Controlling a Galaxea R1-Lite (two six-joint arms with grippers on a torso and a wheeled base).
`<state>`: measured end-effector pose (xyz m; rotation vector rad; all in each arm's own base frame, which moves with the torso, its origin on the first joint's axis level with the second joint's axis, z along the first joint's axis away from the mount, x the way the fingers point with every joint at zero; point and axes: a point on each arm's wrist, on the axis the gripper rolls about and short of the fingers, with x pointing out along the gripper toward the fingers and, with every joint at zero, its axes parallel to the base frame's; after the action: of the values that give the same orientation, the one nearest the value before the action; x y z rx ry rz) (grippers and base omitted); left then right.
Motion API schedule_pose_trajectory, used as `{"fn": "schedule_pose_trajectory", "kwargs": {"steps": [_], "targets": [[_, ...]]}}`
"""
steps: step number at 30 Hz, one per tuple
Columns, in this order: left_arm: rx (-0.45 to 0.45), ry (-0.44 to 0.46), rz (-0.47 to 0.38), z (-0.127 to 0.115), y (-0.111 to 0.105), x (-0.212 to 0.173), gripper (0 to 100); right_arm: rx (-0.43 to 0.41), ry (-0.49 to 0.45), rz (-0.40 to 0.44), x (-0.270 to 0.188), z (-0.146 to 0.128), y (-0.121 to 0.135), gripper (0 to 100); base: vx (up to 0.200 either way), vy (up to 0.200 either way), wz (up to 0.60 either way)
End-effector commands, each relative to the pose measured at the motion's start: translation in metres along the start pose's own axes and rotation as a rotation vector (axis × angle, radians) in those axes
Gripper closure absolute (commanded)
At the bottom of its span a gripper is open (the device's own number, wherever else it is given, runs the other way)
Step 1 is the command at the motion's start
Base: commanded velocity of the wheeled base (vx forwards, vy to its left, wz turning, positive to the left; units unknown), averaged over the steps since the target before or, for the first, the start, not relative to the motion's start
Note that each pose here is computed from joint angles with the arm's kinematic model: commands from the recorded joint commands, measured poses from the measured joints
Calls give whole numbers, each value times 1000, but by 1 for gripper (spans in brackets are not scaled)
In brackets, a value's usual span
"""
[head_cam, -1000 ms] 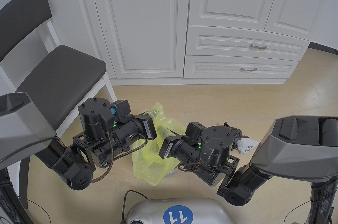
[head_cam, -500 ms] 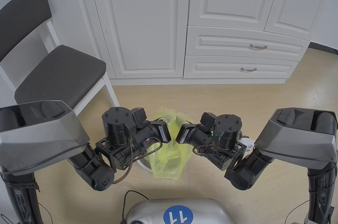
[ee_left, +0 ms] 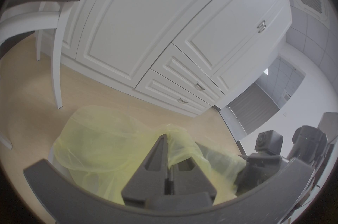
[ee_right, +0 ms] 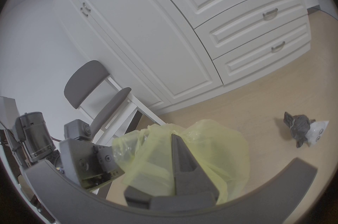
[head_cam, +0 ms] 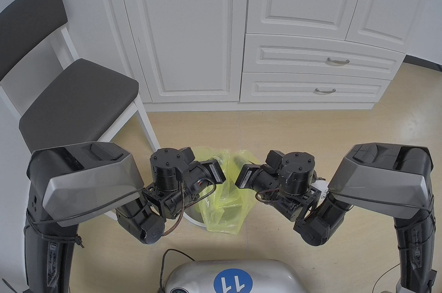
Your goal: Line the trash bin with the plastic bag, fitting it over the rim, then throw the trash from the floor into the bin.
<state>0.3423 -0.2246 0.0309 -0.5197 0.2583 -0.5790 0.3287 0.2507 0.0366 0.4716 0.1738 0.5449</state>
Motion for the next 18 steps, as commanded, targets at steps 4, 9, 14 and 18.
{"fn": "schedule_pose_trajectory", "kwargs": {"steps": [4, 9, 14, 18], "targets": [[-42, 15, 26, -19, 20, 12, 100, 17, 19, -5, 6, -18, -6, 100, 0, 0, 0], [-44, 18, 50, -28, 32, 20, 100, 20, 29, -10, 9, -26, -10, 100, 0, 0, 0], [-49, 4, 86, -23, 49, 19, 100, 73, 19, 3, 16, -36, -9, 100, 0, 0, 0], [-54, 7, 130, -15, 60, 7, 100, 84, 20, 49, 22, -38, 8, 100, 0, 0, 0]]}}
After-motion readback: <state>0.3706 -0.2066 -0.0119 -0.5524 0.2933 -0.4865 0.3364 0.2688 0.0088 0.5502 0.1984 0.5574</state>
